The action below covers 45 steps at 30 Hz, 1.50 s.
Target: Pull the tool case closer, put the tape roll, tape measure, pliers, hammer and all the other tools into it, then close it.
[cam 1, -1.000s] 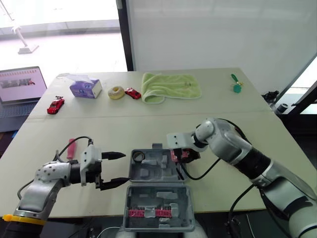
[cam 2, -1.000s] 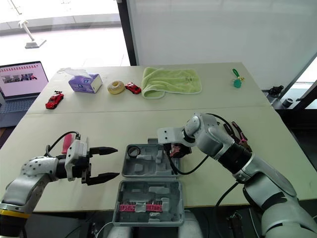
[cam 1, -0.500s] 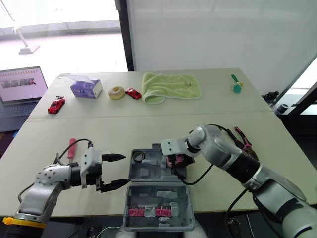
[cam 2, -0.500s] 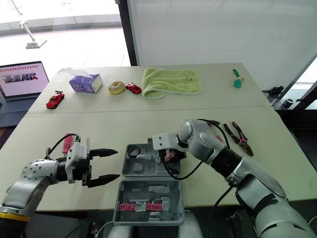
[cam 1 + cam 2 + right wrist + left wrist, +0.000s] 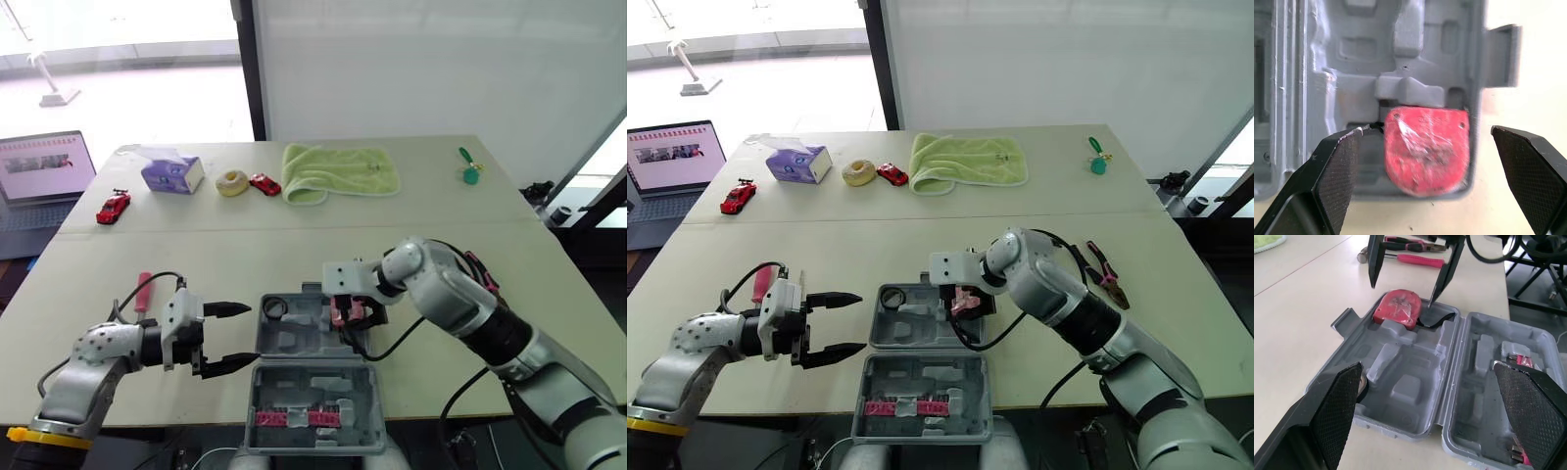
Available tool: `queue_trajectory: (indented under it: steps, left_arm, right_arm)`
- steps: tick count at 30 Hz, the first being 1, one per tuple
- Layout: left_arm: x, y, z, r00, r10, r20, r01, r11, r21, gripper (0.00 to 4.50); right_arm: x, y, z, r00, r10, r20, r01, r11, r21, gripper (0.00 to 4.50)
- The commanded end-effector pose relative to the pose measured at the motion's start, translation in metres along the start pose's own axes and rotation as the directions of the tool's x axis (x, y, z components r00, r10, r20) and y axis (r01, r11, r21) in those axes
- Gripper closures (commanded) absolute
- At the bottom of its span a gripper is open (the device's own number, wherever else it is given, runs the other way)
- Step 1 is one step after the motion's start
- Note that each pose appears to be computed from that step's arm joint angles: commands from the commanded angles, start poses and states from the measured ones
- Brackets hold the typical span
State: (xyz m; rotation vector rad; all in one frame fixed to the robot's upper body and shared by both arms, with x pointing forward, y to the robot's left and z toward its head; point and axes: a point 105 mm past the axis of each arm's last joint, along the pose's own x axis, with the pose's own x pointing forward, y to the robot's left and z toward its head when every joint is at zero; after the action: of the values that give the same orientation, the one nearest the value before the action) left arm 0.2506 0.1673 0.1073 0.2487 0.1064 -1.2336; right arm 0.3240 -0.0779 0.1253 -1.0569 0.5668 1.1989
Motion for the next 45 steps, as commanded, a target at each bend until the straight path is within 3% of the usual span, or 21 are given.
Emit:
queue_trajectory:
  steps: [1,3,6,14,19,26,33,39,45]
  left_arm:
    - [0.003,0.0,0.007,1.0,-0.008,0.016,0.008,1.0,0.03,0.0]
    - [0.003,0.0,0.007,1.0,-0.006,0.017,0.006,1.0,0.031,0.0]
    - [0.004,0.0,0.007,1.0,0.0,0.019,0.0,0.999,0.033,0.0]
    - [0.004,0.001,0.008,0.999,0.027,0.027,-0.027,0.999,0.031,0.0]
    - [0.006,0.001,0.008,0.999,0.035,0.031,-0.036,0.999,0.03,0.0]
    - [0.007,0.003,0.009,0.999,0.038,0.03,-0.039,0.999,0.033,0.0]
    - [0.006,0.004,0.01,0.999,0.046,0.026,-0.047,0.998,0.037,0.0]
    - [0.005,0.005,0.01,0.999,0.048,0.021,-0.049,0.998,0.037,0.0]
    - [0.005,0.005,0.011,0.999,0.048,0.021,-0.049,0.998,0.034,0.0]
  right_arm:
    - [-0.014,-0.002,0.001,0.996,-0.044,0.081,0.037,0.996,0.082,0.27]
    - [-0.015,0.0,-0.005,0.993,-0.064,0.102,0.053,0.992,0.112,0.88]
    - [-0.014,0.003,-0.011,0.981,-0.117,0.156,0.09,0.981,0.17,2.21]
    - [-0.013,0.011,-0.022,0.906,-0.296,0.303,0.198,0.928,0.316,2.21]
    - [-0.002,0.008,-0.034,0.852,-0.417,0.315,0.26,0.861,0.437,2.21]
    - [0.012,0.014,-0.043,0.815,-0.467,0.342,0.258,0.821,0.509,2.21]
    - [0.052,0.052,-0.086,0.929,-0.326,0.174,0.15,0.763,0.629,2.21]
    - [0.071,0.074,-0.1,0.971,-0.221,0.096,0.103,0.742,0.663,2.21]
    - [0.083,0.084,-0.102,0.988,-0.146,0.057,0.047,0.621,0.782,2.21]
